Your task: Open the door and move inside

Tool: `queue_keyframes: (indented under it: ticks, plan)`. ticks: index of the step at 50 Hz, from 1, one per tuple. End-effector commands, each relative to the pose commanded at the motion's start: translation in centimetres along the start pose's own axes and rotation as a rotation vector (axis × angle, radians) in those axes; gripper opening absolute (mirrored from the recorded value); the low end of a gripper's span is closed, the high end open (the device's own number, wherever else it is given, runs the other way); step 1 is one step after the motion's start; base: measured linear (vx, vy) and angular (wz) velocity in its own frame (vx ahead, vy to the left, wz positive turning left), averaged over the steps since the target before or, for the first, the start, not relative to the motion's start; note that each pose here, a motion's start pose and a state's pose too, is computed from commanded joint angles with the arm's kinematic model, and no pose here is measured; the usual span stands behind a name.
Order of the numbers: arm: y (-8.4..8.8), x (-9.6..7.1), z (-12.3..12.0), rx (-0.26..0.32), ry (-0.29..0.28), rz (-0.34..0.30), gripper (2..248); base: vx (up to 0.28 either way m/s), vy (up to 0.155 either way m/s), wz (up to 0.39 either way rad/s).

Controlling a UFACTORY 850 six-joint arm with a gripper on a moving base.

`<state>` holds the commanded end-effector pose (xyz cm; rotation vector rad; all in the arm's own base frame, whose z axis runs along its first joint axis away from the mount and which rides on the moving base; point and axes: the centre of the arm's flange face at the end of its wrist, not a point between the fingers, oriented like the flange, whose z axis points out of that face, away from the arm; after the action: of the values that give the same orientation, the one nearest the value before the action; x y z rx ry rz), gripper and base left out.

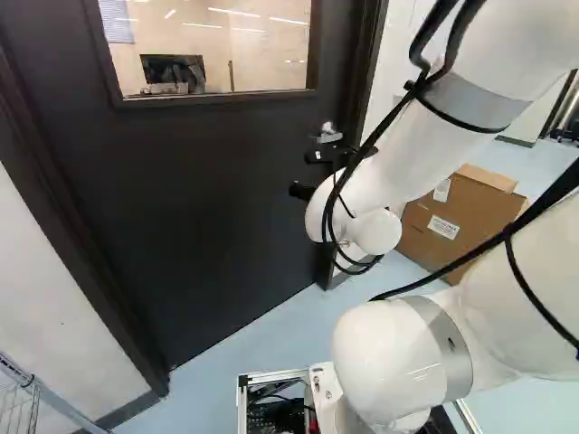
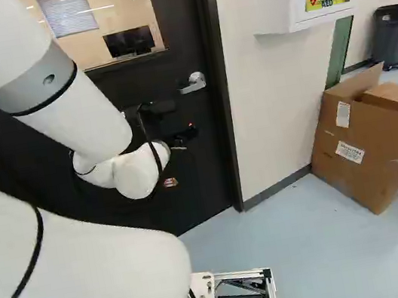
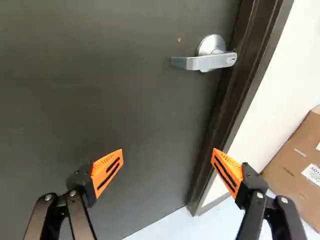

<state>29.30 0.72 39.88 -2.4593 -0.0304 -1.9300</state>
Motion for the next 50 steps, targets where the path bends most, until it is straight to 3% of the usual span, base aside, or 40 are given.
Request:
queue_keyframes:
  ticks: [50]
  plan:
    - [0.1,5.8,2.1,-0.002,0.122,0.000,247,0.000,0.000,0.000]
